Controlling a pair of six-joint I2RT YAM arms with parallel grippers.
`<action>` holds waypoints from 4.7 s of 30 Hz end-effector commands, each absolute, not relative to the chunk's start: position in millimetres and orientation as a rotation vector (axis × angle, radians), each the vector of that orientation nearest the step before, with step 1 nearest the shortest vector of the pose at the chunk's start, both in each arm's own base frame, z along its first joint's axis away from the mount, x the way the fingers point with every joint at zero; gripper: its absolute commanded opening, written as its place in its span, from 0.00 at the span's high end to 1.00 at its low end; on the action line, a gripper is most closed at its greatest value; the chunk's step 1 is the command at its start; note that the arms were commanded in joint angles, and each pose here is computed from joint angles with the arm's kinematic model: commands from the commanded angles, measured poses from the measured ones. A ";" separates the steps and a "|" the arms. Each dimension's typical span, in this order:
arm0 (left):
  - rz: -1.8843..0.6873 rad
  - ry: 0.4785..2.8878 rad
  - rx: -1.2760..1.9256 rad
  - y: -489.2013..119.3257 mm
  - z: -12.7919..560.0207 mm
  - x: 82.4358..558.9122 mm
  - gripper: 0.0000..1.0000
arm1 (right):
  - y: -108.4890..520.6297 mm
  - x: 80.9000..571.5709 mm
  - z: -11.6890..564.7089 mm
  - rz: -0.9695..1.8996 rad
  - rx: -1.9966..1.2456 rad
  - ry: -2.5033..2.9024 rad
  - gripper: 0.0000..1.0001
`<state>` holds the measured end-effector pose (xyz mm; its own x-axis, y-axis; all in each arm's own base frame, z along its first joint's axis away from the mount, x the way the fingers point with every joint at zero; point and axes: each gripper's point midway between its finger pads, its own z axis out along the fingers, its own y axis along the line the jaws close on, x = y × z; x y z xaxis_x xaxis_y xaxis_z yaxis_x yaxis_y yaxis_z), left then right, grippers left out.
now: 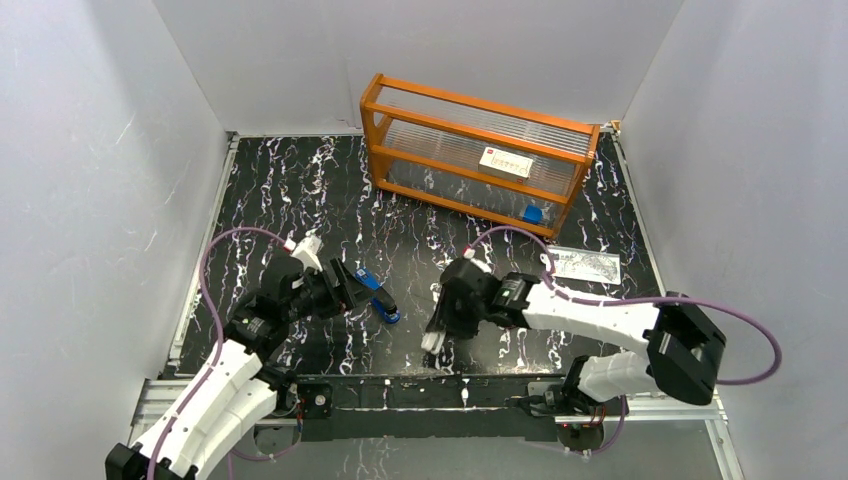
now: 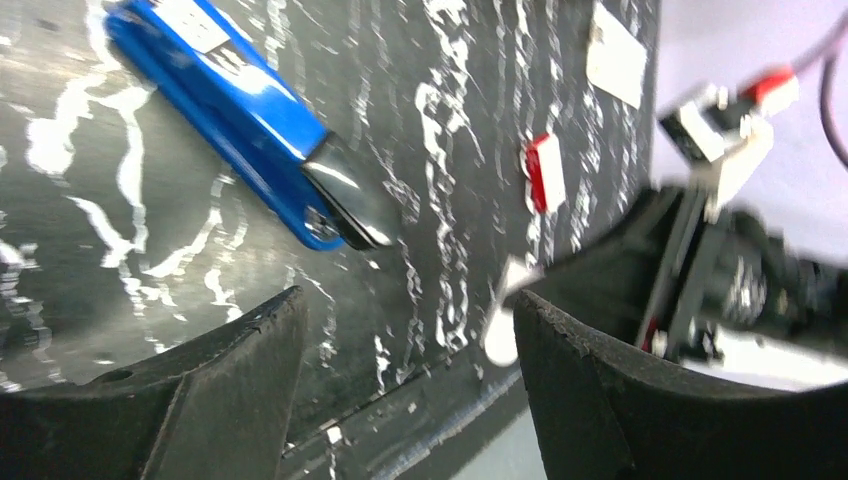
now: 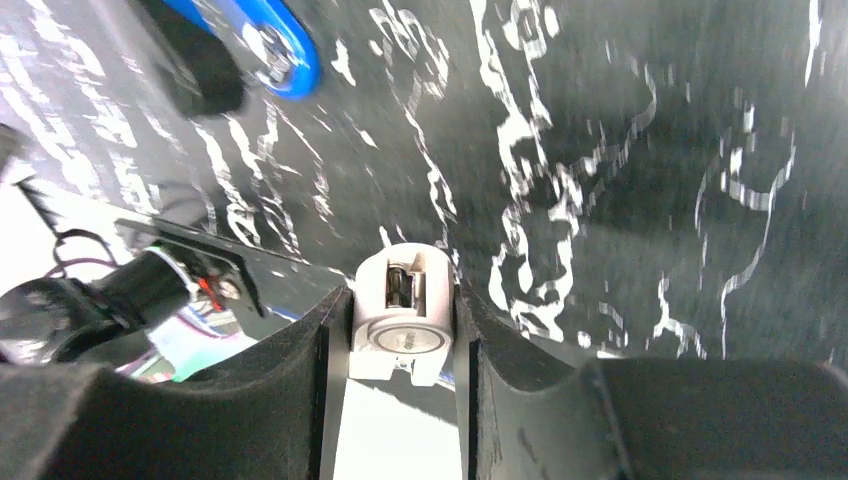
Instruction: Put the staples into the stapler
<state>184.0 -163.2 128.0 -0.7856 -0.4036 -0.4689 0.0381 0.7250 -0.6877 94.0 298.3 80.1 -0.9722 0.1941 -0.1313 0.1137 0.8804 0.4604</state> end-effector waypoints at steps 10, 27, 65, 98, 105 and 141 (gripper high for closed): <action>-1.513 2.235 0.171 -232.6 166.6 150.0 0.21 | 350.8 171.0 175.2 1.514 -0.229 2.358 0.49; -1.138 2.465 0.112 -242.3 120.5 190.3 0.35 | 347.0 176.8 118.4 1.505 -0.192 2.573 0.67; -0.951 2.486 -0.043 -224.9 116.5 208.2 0.31 | 283.8 178.9 56.1 1.173 -0.455 2.567 0.23; -0.991 2.455 0.124 -256.2 131.2 243.1 0.29 | 141.0 187.6 35.7 0.027 -0.078 2.834 0.26; -0.982 2.451 0.128 -255.9 132.3 244.8 0.28 | 150.5 199.0 29.2 0.096 -0.188 2.794 0.29; -1.554 2.455 -0.039 -280.0 154.4 250.8 0.26 | 228.9 242.9 76.1 0.519 -0.765 2.476 0.53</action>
<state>253.7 -264.3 129.9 -0.9494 -0.2149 -0.2292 0.0746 0.5544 -0.8289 206.3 183.8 40.7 -0.8672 -0.3396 -0.3641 -0.4188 0.8930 0.1647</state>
